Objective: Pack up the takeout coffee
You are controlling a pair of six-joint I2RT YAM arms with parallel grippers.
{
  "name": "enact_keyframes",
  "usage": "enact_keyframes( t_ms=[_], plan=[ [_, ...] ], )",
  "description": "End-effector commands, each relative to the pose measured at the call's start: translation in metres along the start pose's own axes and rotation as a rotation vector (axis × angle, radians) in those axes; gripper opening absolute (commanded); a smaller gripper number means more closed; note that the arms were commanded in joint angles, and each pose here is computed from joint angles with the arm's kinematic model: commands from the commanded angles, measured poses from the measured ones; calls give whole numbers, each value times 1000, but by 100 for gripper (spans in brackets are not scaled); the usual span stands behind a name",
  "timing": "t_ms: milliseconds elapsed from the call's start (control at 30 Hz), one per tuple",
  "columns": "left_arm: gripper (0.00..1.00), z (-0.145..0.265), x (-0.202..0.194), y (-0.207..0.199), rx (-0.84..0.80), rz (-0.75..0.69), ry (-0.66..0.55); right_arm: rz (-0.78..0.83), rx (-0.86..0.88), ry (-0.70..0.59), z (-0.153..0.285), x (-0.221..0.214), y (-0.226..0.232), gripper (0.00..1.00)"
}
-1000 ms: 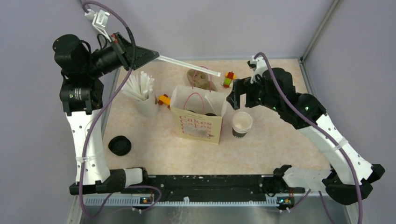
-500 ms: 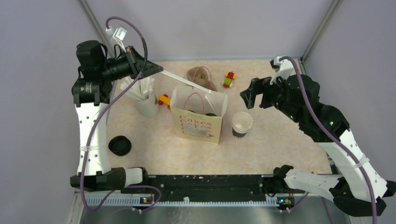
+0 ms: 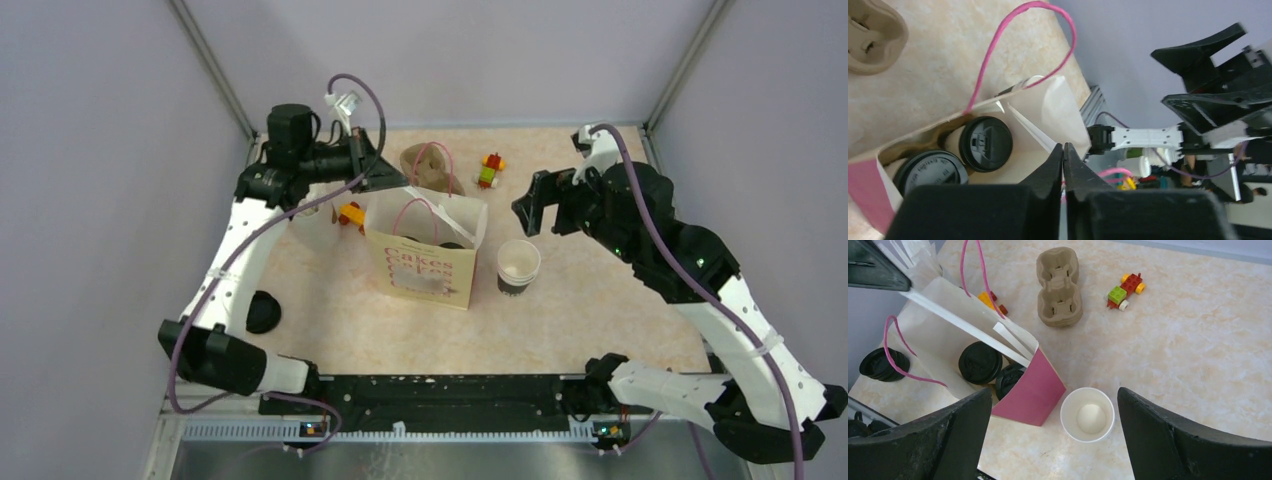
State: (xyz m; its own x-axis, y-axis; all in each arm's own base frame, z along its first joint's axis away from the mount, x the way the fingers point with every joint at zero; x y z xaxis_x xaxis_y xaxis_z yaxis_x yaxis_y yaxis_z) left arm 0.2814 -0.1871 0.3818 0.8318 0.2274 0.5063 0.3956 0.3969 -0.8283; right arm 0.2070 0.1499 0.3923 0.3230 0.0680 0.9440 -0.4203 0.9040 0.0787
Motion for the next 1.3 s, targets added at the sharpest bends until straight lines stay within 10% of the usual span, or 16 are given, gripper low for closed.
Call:
enact_keyframes(
  t_ms=[0,133,233,333,767,1267],
  plan=[
    [19,-22,15,2,13,-57,-20,-26,-19,-16,-5,2,-2,94],
    [63,-14,29,11,170,-146,-21,-51,-23,10,-10,2,1,94],
    [69,-4,44,3,236,-204,-36,-68,-31,64,-14,-6,2,95],
    [98,10,60,-15,278,-240,-103,-69,-6,110,-15,-10,8,97],
    [99,98,44,-113,141,-446,-569,-139,17,-59,4,33,9,99],
    [99,117,-33,-72,208,-448,-501,-306,102,-136,8,22,20,99]
  ],
)
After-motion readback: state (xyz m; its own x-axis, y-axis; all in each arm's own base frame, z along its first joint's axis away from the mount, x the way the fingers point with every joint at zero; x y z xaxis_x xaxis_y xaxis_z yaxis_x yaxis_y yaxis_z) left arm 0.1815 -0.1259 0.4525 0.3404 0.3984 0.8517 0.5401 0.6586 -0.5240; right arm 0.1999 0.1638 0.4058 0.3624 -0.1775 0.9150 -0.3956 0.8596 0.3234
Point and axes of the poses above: each gripper's point midway between its finger pads, its own z axis back along the fingers, its own y axis along the line the jaws close on, x = y × z, the point moved 3 cm from there along z, back along the fingers, and after that the axes turned 6 degrees about z, right-handed, at the moved point
